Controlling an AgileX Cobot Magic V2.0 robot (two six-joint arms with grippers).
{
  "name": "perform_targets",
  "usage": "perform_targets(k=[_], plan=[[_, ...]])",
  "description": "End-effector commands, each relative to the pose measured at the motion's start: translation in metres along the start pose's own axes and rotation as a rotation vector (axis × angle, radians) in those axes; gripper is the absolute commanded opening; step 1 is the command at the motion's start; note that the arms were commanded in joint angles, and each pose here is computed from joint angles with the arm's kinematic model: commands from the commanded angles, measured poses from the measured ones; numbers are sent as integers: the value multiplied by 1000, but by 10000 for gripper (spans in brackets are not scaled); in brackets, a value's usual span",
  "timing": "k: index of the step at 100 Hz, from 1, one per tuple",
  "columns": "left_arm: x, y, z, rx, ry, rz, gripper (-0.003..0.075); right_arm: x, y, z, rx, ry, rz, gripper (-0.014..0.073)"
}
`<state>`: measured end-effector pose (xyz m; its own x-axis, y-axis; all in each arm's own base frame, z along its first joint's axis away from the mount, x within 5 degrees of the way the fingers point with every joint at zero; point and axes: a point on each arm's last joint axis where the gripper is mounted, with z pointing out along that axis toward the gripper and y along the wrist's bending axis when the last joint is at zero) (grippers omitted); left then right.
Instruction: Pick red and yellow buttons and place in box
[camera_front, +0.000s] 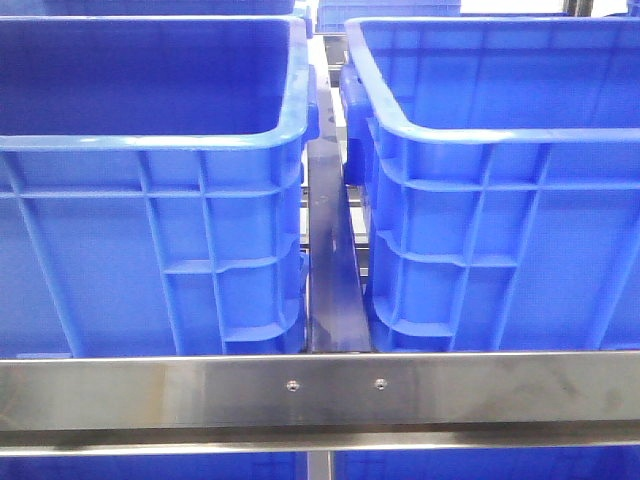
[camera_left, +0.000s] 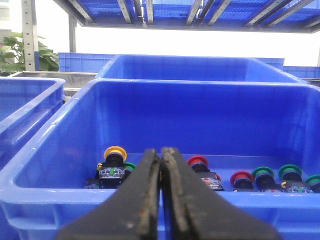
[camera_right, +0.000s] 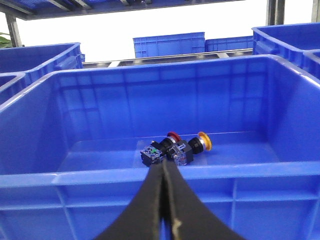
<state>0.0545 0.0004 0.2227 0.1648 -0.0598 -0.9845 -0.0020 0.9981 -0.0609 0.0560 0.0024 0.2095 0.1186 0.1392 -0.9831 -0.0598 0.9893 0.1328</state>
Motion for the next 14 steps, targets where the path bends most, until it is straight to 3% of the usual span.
perform_targets(k=[1,14], plan=[[-3,-1,-3,13,-96,-9,-19,-9,1,-2,-9,-103,-18,-68],[-3,-1,-3,13,-96,-9,-19,-9,1,-2,-9,-103,-18,-68]])
